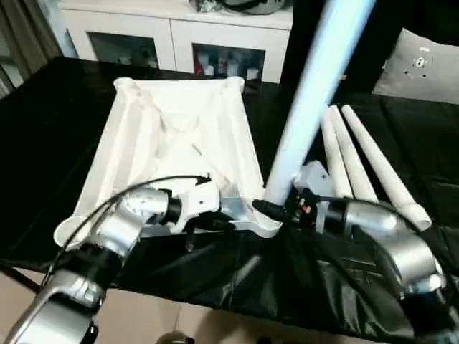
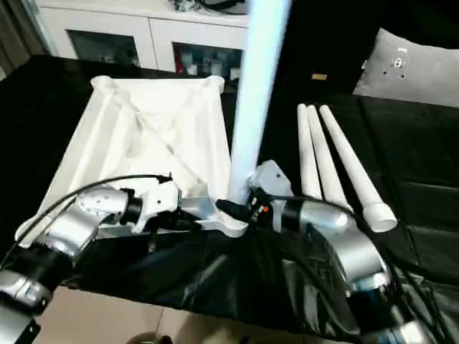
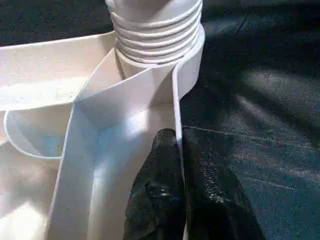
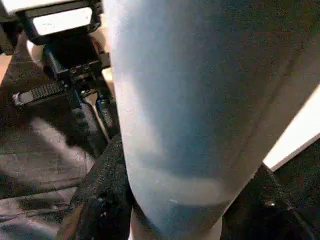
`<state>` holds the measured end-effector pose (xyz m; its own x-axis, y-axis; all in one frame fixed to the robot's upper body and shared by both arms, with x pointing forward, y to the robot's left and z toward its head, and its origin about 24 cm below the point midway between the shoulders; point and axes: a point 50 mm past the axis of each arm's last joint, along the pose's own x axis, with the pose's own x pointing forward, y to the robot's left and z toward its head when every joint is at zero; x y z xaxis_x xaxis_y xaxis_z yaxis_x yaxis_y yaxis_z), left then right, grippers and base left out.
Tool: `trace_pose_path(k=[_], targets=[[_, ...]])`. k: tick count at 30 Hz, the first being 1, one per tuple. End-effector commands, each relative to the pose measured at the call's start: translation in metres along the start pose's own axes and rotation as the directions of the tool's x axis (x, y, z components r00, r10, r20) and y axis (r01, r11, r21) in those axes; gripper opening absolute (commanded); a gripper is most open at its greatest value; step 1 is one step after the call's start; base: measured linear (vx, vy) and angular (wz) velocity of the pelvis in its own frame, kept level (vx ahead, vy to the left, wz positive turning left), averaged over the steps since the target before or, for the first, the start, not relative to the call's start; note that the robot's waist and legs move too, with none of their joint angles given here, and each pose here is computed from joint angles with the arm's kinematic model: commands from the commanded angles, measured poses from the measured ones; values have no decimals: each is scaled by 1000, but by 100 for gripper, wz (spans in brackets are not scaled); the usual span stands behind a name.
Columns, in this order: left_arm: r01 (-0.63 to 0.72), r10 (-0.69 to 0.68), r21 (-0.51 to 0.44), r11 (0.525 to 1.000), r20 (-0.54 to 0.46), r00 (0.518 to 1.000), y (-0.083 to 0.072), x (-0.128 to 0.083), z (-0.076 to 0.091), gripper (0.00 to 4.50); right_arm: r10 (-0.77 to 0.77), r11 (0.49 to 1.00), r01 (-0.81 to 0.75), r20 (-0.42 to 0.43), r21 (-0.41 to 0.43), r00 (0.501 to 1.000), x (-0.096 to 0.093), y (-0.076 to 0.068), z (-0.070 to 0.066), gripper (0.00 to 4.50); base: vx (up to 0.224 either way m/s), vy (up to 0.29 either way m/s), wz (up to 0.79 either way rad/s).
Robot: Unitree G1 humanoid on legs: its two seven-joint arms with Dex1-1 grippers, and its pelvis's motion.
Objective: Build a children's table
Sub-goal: Insert table leg to table base
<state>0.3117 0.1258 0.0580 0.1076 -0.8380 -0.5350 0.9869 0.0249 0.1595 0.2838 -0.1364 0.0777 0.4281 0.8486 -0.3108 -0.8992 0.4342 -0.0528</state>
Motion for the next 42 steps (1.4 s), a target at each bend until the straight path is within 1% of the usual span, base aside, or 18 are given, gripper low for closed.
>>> trace_pose_path(k=[1, 5, 11, 13, 15, 19, 21, 22, 23, 25, 26, 27, 28, 32, 38, 40, 41, 42], targets=[[-12, 9, 87, 996, 33, 999, 12, 0, 21, 0, 92, 981, -33, -303, 191, 948, 4, 22, -71, 189, 0, 0, 0], [-38, 36, 86, 996, 25, 999, 20, -6, 23, 0, 73, 979, -14, -290, 203, 954, 9, 20, -69, 189, 0, 0, 0], [-93, 93, 32, 995, -1, 996, 22, -16, 13, 0, -2, 978, 59, -270, 200, 963, 17, 14, -66, 189, 0, 0, 0], [-133, 133, -10, 991, -7, 991, 20, -17, 8, 0, -49, 972, 105, -260, 209, 965, 19, 11, -64, 189, 0, 0, 0], [-176, 176, -73, 982, -11, 984, 11, -16, 4, 0, -139, 957, 196, -256, 215, 957, 22, 5, -62, 189, 0, 0, 0], [-205, 206, -126, 971, -5, 979, 1, -11, 6, 0, -232, 927, 292, -254, 234, 939, 26, -3, -60, 189, -63, 53, -13], [-211, 214, -142, 967, 2, 977, -6, -4, 12, 0, -279, 909, 341, -256, 241, 926, 28, -8, -58, 189, -94, 29, 3], [-211, 217, -148, 966, 22, 976, -14, 6, 23, 0, -327, 887, 390, -259, 248, 909, 30, -14, -56, 189, 22, -93, 27], [-211, 217, -149, 966, 27, 976, -16, 9, 26, 0, -337, 882, 400, -260, 249, 905, 31, -15, -55, 189, 22, -93, 27], [-200, 210, -142, 969, 53, 976, -24, 22, 42, 0, -360, 871, 423, -262, 249, 895, 34, -19, -53, 189, 34, -25, -30], [-199, 208, -141, 970, 55, 976, -25, 23, 43, 0, -361, 870, 425, -262, 249, 895, 35, -19, -52, 189, 47, 27, -47], [-179, 188, -124, 976, 71, 980, -32, 33, 57, 0, -362, 869, 425, -259, 255, 896, 39, -21, -49, 189, 0, 0, 0], [-178, 188, -122, 976, 70, 980, -33, 35, 59, 0, -359, 869, 423, -259, 256, 896, 40, -21, -49, 189, -32, -35, 34], [-235, 240, -104, 966, 36, 970, -25, 37, 59, 0, -342, 876, 402, -245, 268, 907, 44, -21, -44, 189, -13, -37, 30], [-384, 380, -62, 921, -75, 922, -9, 23, 45, 0, -350, 878, 399, -216, 263, 912, 44, -21, -41, 189, 0, 0, 0], [-411, 407, -40, 911, -82, 910, -6, 19, 44, 0, -368, 875, 407, -186, 261, 911, 43, -23, -38, 189, 0, 0, 0], [-405, 403, -22, 914, -54, 914, -5, 17, 44, 0, -389, 870, 401, -100, 287, 916, 41, -24, -30, 189, 0, 0, 0], [-390, 390, -4, 921, -32, 920, -5, 16, 46, 0, -406, 865, 400, -45, 302, 913, 40, -26, -25, 189, 0, 0, 0]])
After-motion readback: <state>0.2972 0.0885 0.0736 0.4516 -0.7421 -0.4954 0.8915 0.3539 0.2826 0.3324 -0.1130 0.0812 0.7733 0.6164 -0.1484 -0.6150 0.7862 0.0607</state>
